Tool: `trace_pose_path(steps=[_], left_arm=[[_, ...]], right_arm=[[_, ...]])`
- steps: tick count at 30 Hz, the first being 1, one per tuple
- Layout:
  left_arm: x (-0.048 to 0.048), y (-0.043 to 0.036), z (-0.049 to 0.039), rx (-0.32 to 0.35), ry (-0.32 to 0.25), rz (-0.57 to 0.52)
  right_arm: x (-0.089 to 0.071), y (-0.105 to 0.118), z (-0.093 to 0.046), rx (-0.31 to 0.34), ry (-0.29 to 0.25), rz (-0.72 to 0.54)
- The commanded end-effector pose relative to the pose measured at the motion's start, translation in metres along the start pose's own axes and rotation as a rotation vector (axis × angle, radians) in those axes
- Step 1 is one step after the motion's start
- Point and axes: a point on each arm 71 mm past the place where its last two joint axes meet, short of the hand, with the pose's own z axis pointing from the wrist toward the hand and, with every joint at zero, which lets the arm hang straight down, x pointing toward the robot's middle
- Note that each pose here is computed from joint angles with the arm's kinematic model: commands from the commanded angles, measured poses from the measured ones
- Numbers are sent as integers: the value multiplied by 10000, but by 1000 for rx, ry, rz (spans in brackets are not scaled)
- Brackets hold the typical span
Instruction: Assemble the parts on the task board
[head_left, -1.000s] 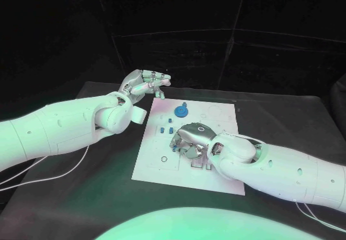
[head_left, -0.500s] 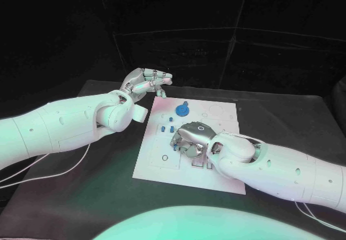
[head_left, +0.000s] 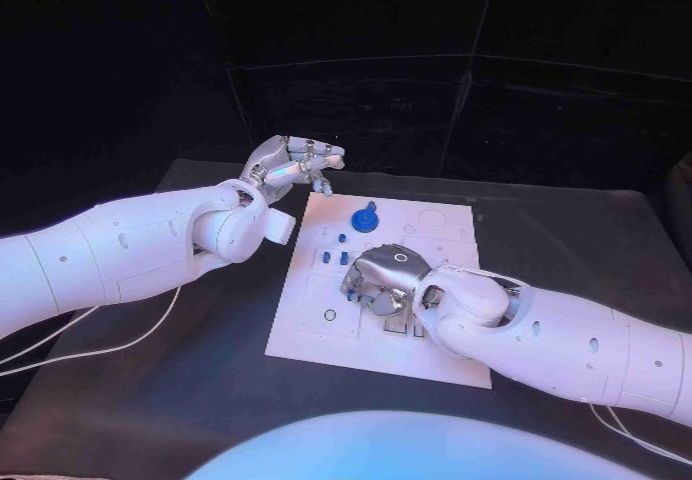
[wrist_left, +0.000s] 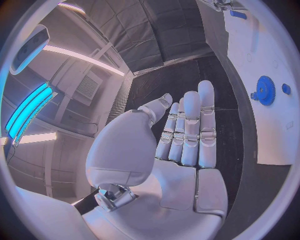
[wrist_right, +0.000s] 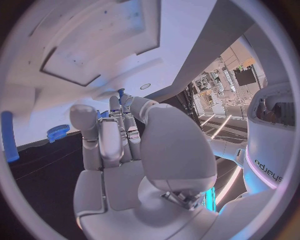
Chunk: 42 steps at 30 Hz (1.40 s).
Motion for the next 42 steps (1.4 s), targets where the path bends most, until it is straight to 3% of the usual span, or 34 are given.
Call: trace_pose_path(steps=[1,8,15,18,21,25,29,34,42], left_arm=[[10,-9,6,2,12,-10],[8,-8,5,0,11,-10],[2,-4,6,-4,13,-11],[2,-2,6,-6,17,-13],[1,0,5,-7,19,-14],[-6,4,4,-10,18,-14],[-11,7,1,-12,18,-14],[-16,9,-4,-15,18,-14],[-18,12,-6,-15,17,-13]], right_arm=[[14,12,7,-6,25,-24],[21,-2,15,2,30,-27],[-64,-13,4,4,-90,3],[-125,-3,-20,-9,-173,24],[-182,10,-76,-26,-248,46],[-242,-9,-193,-33,-301,78],[-285,-101,-373,4,-289,114],[-457,-400,-592,116,-198,105],[-638,-724,-787,250,-105,12]])
